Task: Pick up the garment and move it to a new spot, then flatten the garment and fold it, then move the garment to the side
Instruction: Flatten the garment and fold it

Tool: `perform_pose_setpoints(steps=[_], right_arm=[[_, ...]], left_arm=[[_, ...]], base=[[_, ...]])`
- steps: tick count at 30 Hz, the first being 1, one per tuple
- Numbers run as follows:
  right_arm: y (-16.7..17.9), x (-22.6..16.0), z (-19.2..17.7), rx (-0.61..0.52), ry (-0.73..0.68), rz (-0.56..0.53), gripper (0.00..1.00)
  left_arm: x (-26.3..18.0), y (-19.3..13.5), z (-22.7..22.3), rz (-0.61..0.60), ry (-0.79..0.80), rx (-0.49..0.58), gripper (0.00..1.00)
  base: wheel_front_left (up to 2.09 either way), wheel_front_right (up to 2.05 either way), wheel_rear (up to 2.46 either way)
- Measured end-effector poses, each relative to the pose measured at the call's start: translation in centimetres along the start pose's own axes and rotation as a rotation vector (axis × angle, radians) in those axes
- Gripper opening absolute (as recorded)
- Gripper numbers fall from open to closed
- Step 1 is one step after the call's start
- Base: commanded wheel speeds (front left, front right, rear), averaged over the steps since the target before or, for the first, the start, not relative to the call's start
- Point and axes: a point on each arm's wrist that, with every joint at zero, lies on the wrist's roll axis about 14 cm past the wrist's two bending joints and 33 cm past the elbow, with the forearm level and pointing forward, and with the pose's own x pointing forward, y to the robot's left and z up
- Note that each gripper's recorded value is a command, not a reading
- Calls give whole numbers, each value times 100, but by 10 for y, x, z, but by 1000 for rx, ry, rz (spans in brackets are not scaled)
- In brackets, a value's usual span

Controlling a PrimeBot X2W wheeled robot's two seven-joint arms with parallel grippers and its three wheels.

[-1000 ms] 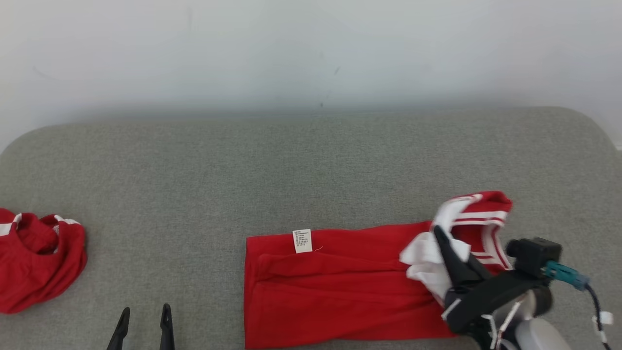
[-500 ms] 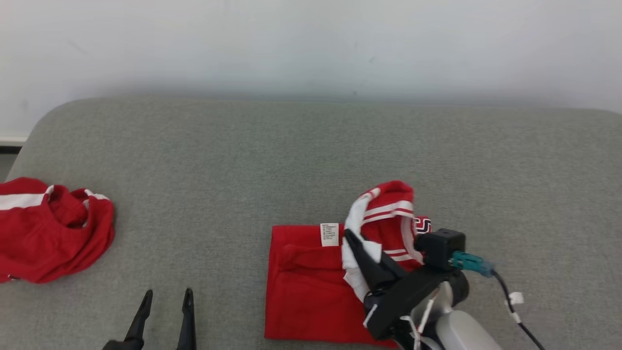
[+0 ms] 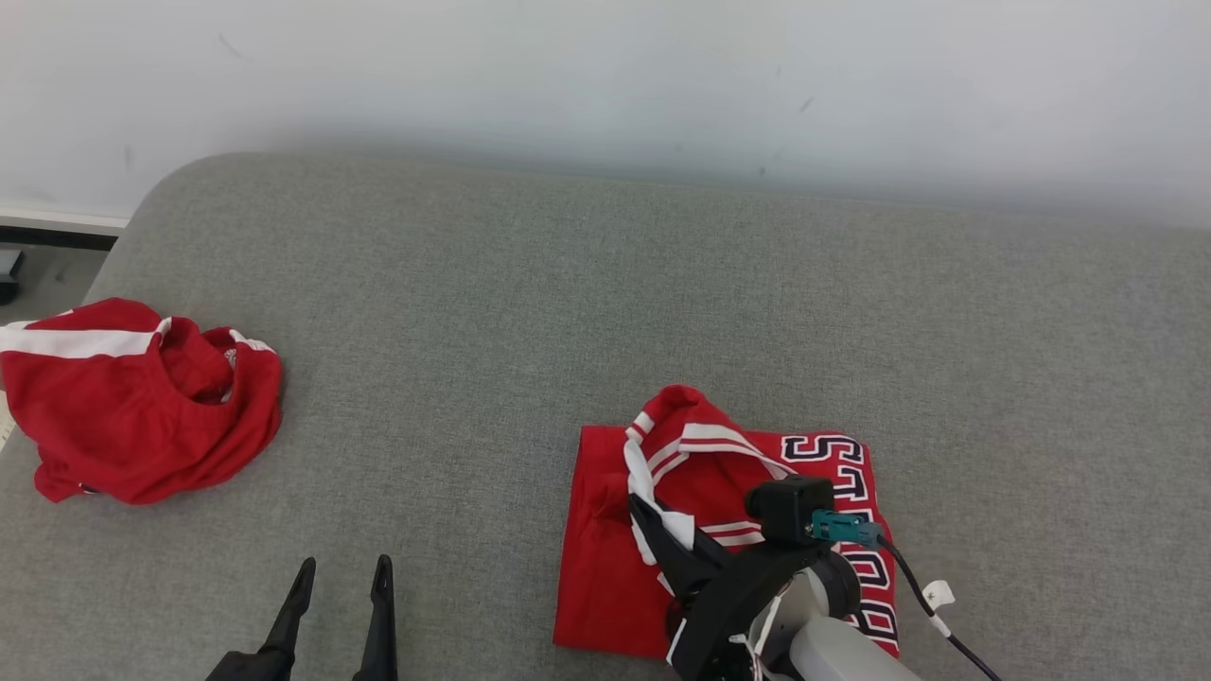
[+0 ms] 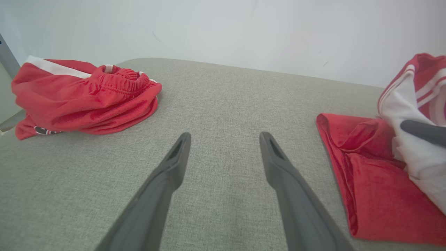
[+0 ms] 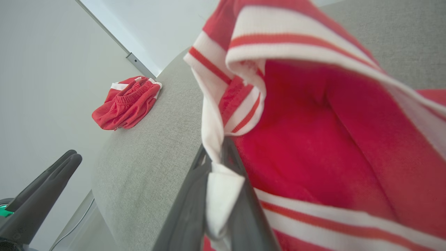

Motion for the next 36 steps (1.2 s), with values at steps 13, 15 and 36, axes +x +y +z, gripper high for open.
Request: perform_pose_setpoints(steps=[13,15,36], right_arm=[[30,-1,37,-12,-164,84,100],[30,-6,55,-19,-227,92,100],[-43,-86,55,-45,-332,-142,100]], left_arm=[[-1,1,4,2,-14,-10,100],[-1,0,5,-2,-18,-10,100],[-2,-5,2,-22,-10,-2,100]], base=[[0,0,0],[0,0,0],[0,0,0]])
